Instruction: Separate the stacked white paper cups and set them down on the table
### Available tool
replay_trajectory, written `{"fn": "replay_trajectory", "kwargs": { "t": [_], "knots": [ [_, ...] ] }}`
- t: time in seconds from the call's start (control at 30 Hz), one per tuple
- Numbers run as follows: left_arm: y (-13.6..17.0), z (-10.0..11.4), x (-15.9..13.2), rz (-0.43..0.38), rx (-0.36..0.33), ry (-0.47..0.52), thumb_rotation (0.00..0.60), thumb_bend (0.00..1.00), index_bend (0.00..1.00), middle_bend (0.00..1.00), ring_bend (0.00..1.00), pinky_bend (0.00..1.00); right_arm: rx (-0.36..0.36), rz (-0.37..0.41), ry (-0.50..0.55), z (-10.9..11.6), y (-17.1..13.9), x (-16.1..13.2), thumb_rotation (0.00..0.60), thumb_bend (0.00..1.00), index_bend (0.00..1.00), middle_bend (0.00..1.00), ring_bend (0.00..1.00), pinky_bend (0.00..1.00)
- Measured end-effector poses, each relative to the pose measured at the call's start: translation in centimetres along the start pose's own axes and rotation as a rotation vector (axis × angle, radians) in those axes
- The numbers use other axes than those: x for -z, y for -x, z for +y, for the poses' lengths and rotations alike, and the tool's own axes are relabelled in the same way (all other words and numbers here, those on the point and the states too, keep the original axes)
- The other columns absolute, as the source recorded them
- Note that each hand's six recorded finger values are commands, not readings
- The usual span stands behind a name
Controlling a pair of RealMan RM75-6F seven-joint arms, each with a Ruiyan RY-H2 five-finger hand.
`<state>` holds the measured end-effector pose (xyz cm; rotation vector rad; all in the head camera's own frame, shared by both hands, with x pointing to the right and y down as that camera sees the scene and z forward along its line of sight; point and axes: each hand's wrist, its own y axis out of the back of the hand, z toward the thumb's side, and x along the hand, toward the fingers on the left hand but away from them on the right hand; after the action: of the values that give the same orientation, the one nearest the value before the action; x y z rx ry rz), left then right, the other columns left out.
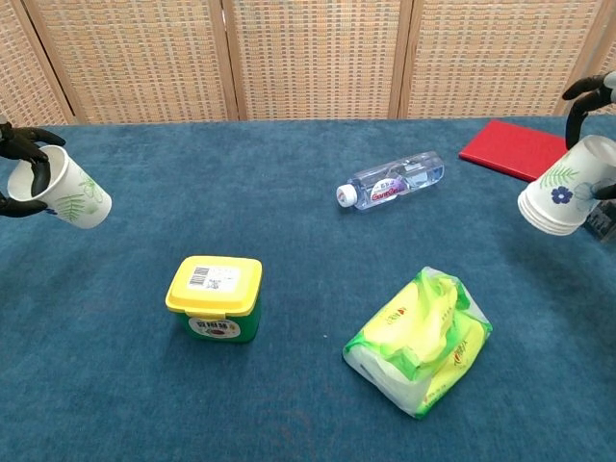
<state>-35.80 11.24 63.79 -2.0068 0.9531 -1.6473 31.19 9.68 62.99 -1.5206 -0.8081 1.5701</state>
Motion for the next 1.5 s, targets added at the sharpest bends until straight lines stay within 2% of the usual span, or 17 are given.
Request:
{"fn": "replay_trajectory", "kwargs": {
  "t": [0.07,0.2,0.47,0.67,0.83,0.97,1.13,1.3,1.5],
  "knots": [
    [0.1,0.1,0.4,0.009,-0.013,-0.009,0.600,0.26,0.02,0.00,0.00,0.00,-0.006,0.000,-0.001,-0.2,-0.2,0.0,0.600,0.19,0.34,0.01,0.00,0.29],
    [0.3,0.0,1.1,0.025,-0.020,-0.013,0.600,0.22,0.00,0.00,0.00,0.00,-0.005,-0.002,-0.013,-0.2,-0.3,0.1,0.600,0.13,0.28,0.00,0.00,0.22],
    [0.7,0.4,1.1,0.009,-0.035,-0.014,0.600,0.18,0.00,0.00,0.00,0.00,0.023,0.003,-0.006,0.8,-0.9,0.1,0.600,0.12,0.27,0.00,0.00,0.21],
    [1.9,1.0,0.9,-0.022,-0.087,-0.051,0.600,0.18,0.00,0.00,0.00,0.00,0.064,0.021,-0.022,1.5,-1.8,0.2,0.600,0.12,0.27,0.00,0.00,0.21],
    [3.7,1.2,1.4,-0.040,-0.142,-0.092,0.600,0.19,0.00,0.00,0.00,0.00,0.104,0.039,-0.022,1.8,-3.0,0.6,0.600,0.12,0.27,0.00,0.00,0.20],
    [5.5,1.0,2.3,-0.044,-0.186,-0.138,0.600,0.19,0.00,0.00,0.00,0.00,0.144,0.046,-0.024,1.9,-4.1,1.5,0.600,0.11,0.19,0.00,0.00,0.17],
    [8.5,0.6,3.9,-0.059,-0.244,-0.192,0.600,0.19,0.00,0.00,0.00,0.00,0.181,0.047,0.005,1.3,-6.7,3.6,0.600,0.10,0.15,0.00,0.00,0.14],
    [11.6,-0.2,5.7,-0.072,-0.292,-0.270,0.600,0.19,0.00,0.00,0.00,0.00,0.215,0.043,0.002,0.9,-9.1,5.5,0.600,0.10,0.14,0.00,0.00,0.13],
    [14.4,-1.0,7.7,-0.058,-0.333,-0.302,0.600,0.19,0.00,0.00,0.00,0.00,0.230,0.028,0.006,0.2,-11.3,7.1,0.600,0.10,0.14,0.00,0.00,0.13]
  ]
}}
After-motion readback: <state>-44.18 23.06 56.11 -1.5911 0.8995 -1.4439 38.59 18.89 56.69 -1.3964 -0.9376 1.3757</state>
